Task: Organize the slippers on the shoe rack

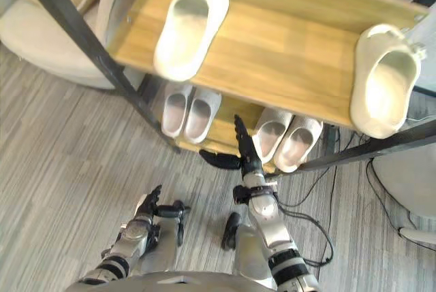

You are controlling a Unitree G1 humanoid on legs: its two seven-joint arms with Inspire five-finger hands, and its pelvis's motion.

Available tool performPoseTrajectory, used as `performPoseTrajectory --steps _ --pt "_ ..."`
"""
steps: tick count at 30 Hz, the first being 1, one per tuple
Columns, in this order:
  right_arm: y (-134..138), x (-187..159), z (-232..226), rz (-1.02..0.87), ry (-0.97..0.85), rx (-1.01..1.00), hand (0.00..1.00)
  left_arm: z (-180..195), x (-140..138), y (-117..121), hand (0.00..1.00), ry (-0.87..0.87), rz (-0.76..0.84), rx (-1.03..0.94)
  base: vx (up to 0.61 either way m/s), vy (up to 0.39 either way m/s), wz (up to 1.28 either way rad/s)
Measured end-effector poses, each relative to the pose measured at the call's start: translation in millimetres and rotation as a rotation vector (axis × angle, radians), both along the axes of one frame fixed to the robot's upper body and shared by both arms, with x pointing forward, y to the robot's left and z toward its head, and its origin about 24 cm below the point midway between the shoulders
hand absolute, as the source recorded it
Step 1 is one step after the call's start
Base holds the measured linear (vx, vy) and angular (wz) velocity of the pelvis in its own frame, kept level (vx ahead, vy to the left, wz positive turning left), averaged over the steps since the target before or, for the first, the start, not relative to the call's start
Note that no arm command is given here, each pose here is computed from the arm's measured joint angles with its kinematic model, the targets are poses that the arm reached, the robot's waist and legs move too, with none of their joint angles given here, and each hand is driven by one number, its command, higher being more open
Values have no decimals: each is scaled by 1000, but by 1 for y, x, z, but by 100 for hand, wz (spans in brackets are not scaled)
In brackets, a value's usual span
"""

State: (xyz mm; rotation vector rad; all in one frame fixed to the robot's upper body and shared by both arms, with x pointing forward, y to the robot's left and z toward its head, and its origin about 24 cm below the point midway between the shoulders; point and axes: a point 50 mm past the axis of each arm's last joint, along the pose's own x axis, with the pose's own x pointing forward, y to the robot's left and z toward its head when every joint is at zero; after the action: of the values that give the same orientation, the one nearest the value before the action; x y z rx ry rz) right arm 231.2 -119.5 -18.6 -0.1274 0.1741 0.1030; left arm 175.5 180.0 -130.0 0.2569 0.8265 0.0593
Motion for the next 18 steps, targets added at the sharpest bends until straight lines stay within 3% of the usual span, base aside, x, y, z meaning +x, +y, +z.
performPoseTrajectory --steps 7,18 --pt "-28 -65 -78 -30 396 -144 100 -13 -26 -10 100 87 -68 0 61 37 -9" --pt "-53 -99 -104 -118 570 -185 100 -11 -35 -25 100 68 -180 -15 -82 19 -10"
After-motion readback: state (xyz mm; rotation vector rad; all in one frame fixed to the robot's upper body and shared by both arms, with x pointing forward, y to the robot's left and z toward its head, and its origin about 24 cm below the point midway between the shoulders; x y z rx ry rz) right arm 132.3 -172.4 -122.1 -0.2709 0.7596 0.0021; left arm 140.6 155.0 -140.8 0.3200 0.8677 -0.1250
